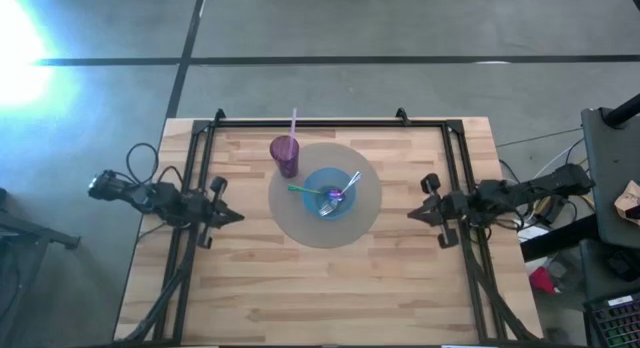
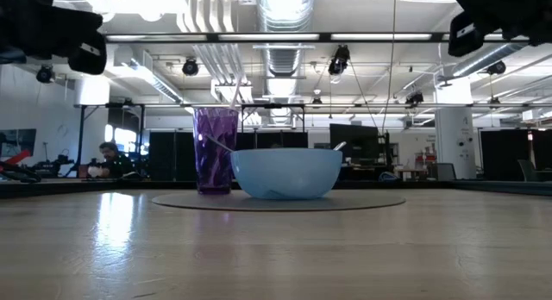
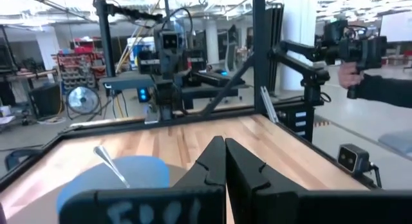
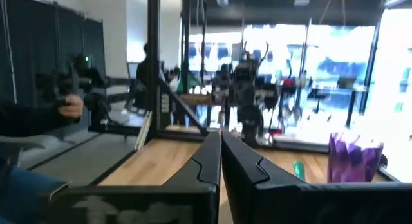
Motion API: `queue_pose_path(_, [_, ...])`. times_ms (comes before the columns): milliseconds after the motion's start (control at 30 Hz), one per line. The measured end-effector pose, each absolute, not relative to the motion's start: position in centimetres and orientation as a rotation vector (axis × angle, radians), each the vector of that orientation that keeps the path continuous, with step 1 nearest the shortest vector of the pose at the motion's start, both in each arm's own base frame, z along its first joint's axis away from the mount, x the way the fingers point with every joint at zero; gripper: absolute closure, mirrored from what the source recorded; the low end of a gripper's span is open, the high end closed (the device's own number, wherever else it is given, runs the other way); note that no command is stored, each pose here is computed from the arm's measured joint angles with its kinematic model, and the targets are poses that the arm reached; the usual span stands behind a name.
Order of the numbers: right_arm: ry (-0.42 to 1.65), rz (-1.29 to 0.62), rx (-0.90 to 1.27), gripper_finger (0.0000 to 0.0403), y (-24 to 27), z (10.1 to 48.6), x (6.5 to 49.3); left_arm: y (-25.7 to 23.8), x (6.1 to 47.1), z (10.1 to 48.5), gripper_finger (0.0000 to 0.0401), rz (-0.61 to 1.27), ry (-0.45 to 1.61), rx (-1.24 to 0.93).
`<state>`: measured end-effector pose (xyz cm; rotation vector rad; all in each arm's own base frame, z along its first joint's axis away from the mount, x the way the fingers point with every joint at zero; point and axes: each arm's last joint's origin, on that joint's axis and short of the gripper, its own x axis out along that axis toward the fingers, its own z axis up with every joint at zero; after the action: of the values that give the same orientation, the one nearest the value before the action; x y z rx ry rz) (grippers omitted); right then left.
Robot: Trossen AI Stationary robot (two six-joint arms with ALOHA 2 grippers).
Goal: Pick & Place Utensil
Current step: Return to Home Position
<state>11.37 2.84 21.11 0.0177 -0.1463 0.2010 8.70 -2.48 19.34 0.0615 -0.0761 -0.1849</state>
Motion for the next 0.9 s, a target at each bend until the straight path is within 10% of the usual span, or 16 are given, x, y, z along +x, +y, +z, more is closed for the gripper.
queue_pose_path(900, [-0.064, -0.021, 0.043, 0.0394, 0.4, 17.5, 11.5, -1.1, 9.6, 17.1, 0.0401, -0.020, -0.059, 0.074])
